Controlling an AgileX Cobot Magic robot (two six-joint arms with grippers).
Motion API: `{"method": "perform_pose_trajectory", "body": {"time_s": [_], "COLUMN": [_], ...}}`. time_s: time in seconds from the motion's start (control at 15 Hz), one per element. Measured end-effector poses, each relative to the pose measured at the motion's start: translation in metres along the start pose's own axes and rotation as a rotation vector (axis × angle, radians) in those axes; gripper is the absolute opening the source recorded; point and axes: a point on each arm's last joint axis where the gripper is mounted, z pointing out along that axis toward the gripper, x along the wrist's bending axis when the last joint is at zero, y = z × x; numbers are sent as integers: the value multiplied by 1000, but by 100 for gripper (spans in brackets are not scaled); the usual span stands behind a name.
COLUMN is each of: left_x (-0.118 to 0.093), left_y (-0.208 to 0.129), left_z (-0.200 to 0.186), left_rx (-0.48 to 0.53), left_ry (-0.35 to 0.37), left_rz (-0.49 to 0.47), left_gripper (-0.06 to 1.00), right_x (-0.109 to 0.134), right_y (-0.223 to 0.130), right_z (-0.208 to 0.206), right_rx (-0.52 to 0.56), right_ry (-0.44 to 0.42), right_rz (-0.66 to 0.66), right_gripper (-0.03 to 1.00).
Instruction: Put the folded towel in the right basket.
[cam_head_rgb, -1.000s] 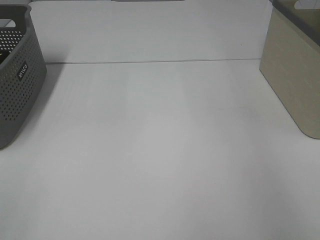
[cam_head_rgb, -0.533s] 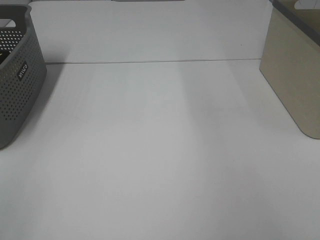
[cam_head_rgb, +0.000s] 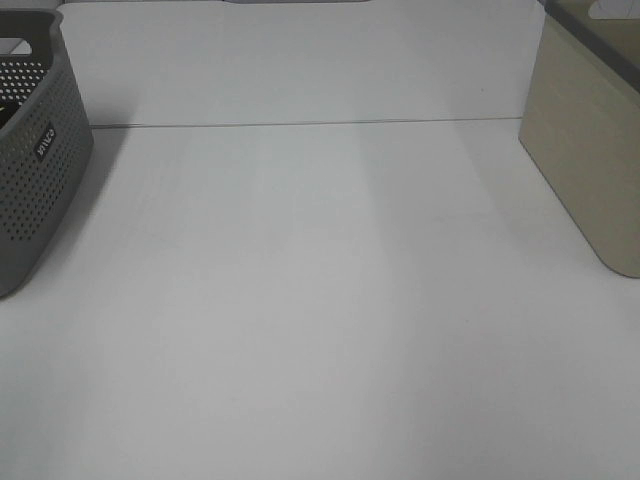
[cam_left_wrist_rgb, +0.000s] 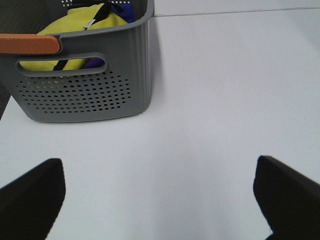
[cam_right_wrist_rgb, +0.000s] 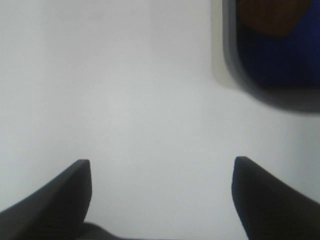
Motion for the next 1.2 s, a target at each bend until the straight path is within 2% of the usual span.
{"method": "perform_pose_trajectory", "body": {"time_s": [0.07,0.27,0.53,0.67,0.93,1.13,1.2], "left_x": [0,0,0,0,0,0,0], "left_y": [0,0,0,0,0,0,0], "left_z": [0,0,0,0,0,0,0], "left_rx": [0,0,0,0,0,0,0], "left_ry": [0,0,0,0,0,0,0], "left_rz": [0,0,0,0,0,0,0], "left_gripper": [97,97,97,97,97,97,97], "right_x": [0,-2,-1,1,5,7,7], "right_y": [-50,-122,-179,-203,-248,-285,-289], "right_z": [9,28,26,15,-20,-37,-38], "right_rx": [71,136,64,-65,-495,-758,-780], "right_ry": [0,-1,-3,-4,-21,-32,-32], "right_rz": [16,27,20,7,-91,-123,-125], "right_gripper": [73,73,73,73,73,73,73]}}
